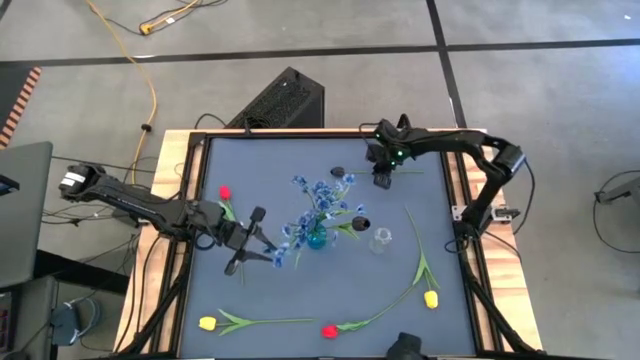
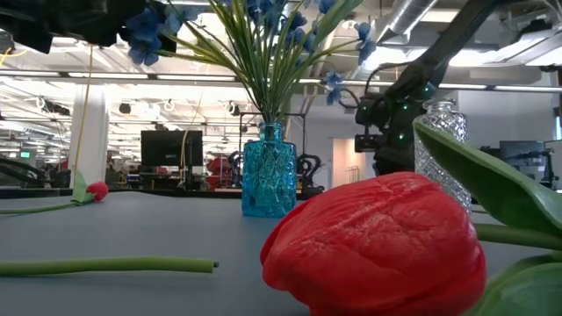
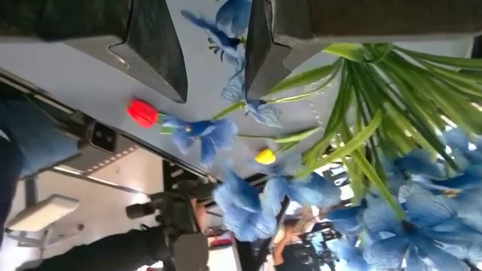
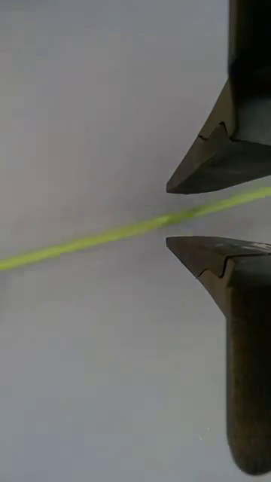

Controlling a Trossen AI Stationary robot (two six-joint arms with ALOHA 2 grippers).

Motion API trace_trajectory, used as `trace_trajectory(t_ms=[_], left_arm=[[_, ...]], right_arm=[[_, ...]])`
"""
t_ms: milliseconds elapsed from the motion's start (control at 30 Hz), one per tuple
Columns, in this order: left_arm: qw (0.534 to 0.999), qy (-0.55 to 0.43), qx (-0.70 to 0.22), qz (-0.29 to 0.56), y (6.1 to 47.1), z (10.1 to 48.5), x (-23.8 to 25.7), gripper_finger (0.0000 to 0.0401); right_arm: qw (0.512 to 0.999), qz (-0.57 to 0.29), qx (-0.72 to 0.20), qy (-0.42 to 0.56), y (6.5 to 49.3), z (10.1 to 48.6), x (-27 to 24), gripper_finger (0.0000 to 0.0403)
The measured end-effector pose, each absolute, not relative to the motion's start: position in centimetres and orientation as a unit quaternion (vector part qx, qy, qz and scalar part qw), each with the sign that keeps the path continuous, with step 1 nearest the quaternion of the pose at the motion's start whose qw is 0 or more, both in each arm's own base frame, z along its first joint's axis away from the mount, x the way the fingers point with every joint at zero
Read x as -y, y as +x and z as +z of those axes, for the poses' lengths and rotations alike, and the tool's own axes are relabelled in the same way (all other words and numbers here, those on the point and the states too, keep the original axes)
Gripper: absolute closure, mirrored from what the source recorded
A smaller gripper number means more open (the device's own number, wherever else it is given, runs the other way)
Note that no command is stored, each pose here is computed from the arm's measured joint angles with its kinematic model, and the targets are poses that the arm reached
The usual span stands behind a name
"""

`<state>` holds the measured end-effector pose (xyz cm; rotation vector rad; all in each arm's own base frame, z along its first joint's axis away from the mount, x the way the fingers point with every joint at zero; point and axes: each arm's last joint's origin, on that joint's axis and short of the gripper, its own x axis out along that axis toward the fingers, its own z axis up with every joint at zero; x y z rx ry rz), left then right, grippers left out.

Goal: Sort flowers into vase by color
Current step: Put the black flower into the blue flower vase

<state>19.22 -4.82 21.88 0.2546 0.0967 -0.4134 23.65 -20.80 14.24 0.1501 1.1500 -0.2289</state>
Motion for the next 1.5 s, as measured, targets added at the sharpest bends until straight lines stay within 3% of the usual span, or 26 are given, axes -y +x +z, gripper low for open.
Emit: trace_trajectory(t_ms=[200, 367, 467, 567, 867, 1067, 1233, 1500], left_arm=[[0.968, 0.138, -0.046, -0.207, 19.2, 21.8, 4.8, 0.0278], [0.967, 0.137, -0.049, -0.207, 19.3, 21.8, 4.9, 0.0278], [0.968, 0.131, -0.052, -0.207, 19.3, 21.7, 4.9, 0.0278], [0.969, 0.112, -0.075, -0.205, 19.2, 21.4, 4.8, 0.0278], [0.969, 0.062, -0.143, -0.192, 19.0, 20.3, 4.8, 0.0278], [0.964, 0.033, -0.168, -0.205, 19.2, 19.5, 5.5, 0.0278], [0.949, 0.0, -0.2, -0.244, 18.8, 19.2, 6.1, 0.0278], [0.944, 0.047, -0.09, -0.314, 17.2, 24.4, 6.7, 0.0278]], right_arm=[[0.803, -0.116, -0.578, 0.09, 23.7, 12.5, 20.8, 0.0287], [0.79, -0.147, -0.58, 0.131, 23.4, 12.9, 20.7, 0.0369], [0.795, -0.17, -0.563, 0.148, 23.3, 14.0, 20.5, 0.0383], [0.8, -0.193, -0.545, 0.159, 22.7, 15.8, 20.0, 0.0377], [0.901, -0.223, -0.362, 0.091, 21.3, 26.5, 16.1, 0.0384], [0.97, -0.16, -0.182, 0.025, 19.9, 33.7, 9.6, 0.0384], [0.996, -0.068, -0.059, -0.001, 18.3, 37.3, 4.7, 0.0384], [0.997, 0.063, 0.032, -0.015, 17.7, 39.4, -0.3, 0.0384]])
